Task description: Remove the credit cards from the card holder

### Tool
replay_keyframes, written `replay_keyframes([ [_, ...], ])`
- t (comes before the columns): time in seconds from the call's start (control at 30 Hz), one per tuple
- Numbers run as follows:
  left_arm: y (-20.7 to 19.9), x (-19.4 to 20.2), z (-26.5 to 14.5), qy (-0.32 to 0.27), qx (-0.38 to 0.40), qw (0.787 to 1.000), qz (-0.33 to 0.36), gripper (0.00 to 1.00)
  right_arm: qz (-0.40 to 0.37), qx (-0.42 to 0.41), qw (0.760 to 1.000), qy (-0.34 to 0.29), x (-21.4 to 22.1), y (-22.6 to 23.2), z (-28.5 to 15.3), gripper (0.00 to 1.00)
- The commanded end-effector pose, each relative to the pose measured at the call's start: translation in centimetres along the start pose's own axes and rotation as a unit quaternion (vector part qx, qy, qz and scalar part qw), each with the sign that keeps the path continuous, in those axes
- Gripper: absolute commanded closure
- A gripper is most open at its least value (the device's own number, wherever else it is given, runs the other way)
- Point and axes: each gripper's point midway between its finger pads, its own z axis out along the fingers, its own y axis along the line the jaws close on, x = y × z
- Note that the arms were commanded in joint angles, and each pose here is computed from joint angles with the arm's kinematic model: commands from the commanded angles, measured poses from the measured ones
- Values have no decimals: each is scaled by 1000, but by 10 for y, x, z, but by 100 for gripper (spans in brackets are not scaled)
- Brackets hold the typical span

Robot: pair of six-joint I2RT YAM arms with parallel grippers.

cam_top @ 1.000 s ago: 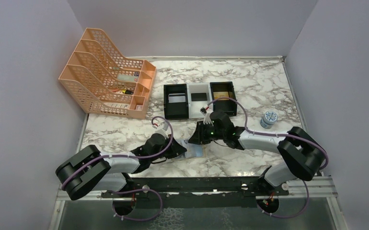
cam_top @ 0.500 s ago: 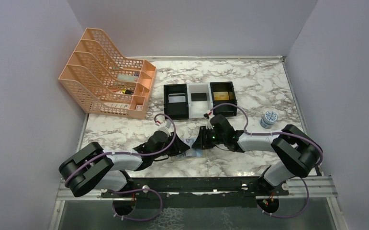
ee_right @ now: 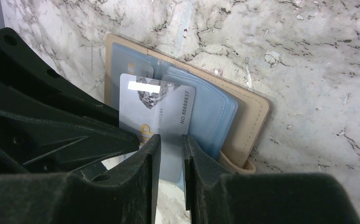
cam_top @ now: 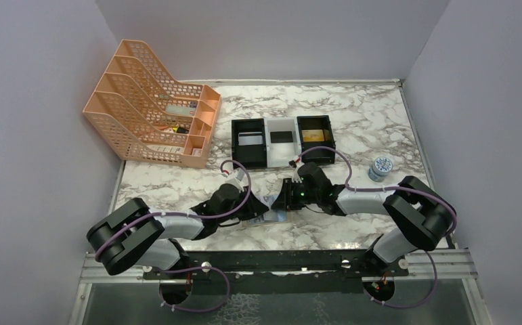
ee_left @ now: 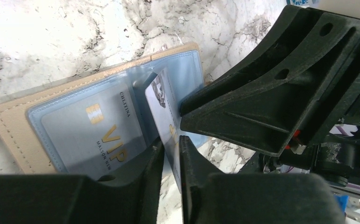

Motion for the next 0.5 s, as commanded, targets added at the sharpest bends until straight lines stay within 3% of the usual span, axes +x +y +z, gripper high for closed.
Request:
replay_keyframes([
  [0.0, -8, 5, 5, 19, 14, 1000, 15, 83, 4, 28, 1000, -1, 6, -16, 2, 76],
  [0.2, 0, 4, 0, 7, 2, 1000, 4, 95, 2, 37, 999, -14, 1, -17, -1, 75],
  [0.47, 23, -6, -14, -19, -67, 997, 11, 100, -10, 45, 999, -21, -6, -16, -3, 74],
])
